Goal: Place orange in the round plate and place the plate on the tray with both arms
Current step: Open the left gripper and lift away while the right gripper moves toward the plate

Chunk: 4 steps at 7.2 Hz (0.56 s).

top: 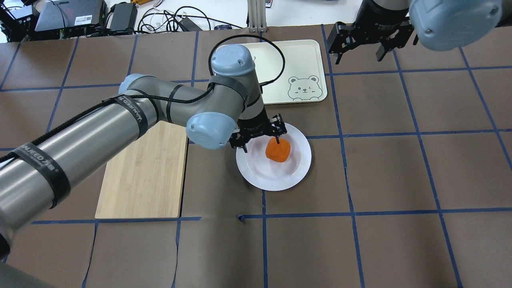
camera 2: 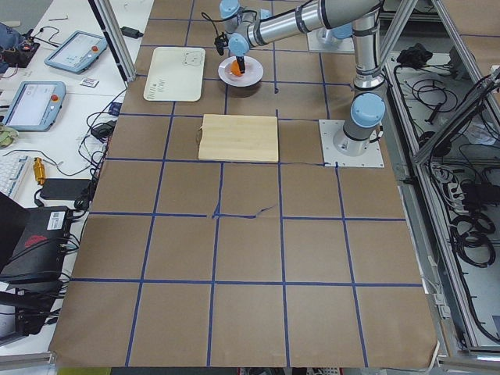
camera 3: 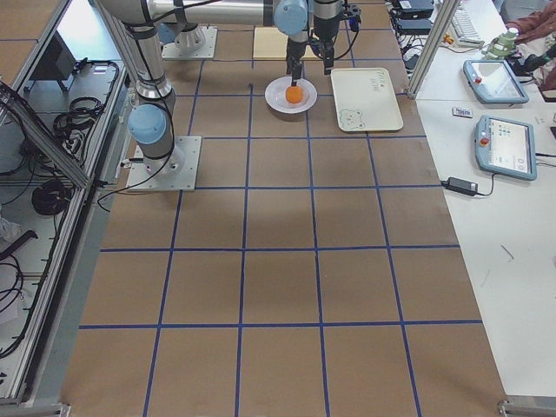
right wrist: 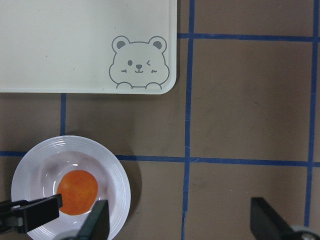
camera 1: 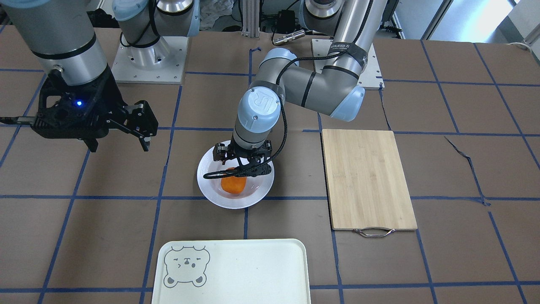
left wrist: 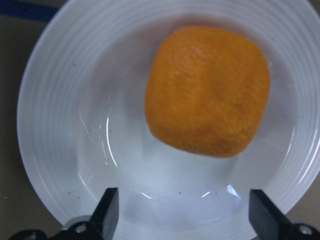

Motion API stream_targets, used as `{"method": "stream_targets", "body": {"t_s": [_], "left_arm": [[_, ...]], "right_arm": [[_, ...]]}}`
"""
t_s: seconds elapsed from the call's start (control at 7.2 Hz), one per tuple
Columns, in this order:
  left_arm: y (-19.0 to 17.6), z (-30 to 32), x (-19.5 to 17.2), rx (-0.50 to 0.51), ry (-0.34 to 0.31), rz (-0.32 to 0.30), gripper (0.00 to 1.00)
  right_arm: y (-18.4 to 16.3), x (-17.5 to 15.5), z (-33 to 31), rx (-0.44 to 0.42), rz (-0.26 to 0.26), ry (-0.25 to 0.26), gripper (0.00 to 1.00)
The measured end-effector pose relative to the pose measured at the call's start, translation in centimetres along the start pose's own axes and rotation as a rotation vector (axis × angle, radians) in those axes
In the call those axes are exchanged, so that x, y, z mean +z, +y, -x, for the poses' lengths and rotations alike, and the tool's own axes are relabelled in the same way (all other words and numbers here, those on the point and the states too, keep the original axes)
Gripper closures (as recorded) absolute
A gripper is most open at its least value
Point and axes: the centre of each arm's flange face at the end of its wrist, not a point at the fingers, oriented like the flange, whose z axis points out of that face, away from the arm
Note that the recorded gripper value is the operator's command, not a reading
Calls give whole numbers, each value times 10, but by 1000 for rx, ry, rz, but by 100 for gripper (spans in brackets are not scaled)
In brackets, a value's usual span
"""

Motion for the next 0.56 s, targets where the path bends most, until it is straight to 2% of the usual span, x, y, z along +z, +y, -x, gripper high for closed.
{"method": "stream_targets", "body": {"t_s": [0.28, 0.42, 0.56], "left_arm": [[-48, 63, -75, 12, -9, -45, 0], [-62, 92, -114, 58, -4, -76, 0], [-62, 109, -148, 86, -8, -99, 0]], "right_arm": [[5, 60, 4, 23, 99, -72, 0], [18, 97, 6, 33, 131, -115, 0], [32, 135, 8, 38, 128, -160, 0]]}}
